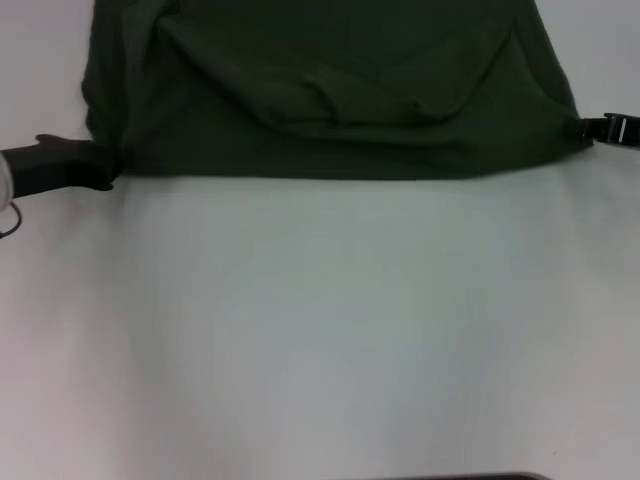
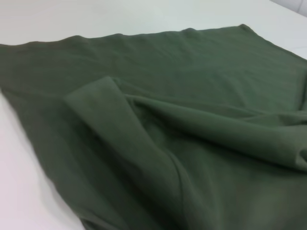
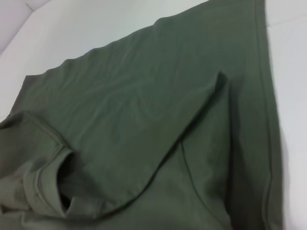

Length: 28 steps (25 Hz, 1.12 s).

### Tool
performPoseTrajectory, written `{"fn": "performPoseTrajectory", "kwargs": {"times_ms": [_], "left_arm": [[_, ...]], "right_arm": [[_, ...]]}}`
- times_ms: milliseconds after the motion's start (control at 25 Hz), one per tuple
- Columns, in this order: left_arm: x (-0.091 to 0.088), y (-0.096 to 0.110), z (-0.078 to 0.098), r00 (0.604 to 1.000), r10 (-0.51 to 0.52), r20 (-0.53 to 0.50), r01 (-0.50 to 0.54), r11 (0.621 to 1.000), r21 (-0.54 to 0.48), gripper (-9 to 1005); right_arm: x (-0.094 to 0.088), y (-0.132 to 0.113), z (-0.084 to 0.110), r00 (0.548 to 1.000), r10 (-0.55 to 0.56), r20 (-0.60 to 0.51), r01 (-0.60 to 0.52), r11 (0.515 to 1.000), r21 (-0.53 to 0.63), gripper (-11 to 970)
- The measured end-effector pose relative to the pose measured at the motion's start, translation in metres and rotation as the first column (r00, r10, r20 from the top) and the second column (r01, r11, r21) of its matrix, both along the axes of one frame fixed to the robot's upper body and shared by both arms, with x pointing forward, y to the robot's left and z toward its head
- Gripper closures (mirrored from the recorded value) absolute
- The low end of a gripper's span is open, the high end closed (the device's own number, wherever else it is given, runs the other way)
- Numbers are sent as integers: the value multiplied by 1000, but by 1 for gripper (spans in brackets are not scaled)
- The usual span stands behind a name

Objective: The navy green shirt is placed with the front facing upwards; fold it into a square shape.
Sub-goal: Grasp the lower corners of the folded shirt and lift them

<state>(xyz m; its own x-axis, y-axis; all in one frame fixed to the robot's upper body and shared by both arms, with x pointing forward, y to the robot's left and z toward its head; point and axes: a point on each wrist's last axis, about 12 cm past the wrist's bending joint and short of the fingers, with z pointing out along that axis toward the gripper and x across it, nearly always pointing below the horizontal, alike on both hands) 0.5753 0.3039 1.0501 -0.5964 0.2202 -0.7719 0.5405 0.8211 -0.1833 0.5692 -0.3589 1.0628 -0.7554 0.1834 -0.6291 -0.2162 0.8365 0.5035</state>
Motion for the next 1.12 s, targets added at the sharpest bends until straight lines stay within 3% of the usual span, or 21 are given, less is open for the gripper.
{"fn": "performPoseTrajectory", "kwargs": {"times_ms": [480,1120], "left_arm": [[-28,22,2,998,-36,-45,32,996,-84,958],[-81,41,1,977,-162,-138,129,968,-217,958]], "right_arm": [[-28,-7,-9,1000,23,13,-24,997,71,905],[-93,-32,-32,1000,-1,-12,2,993,121,905]]}}
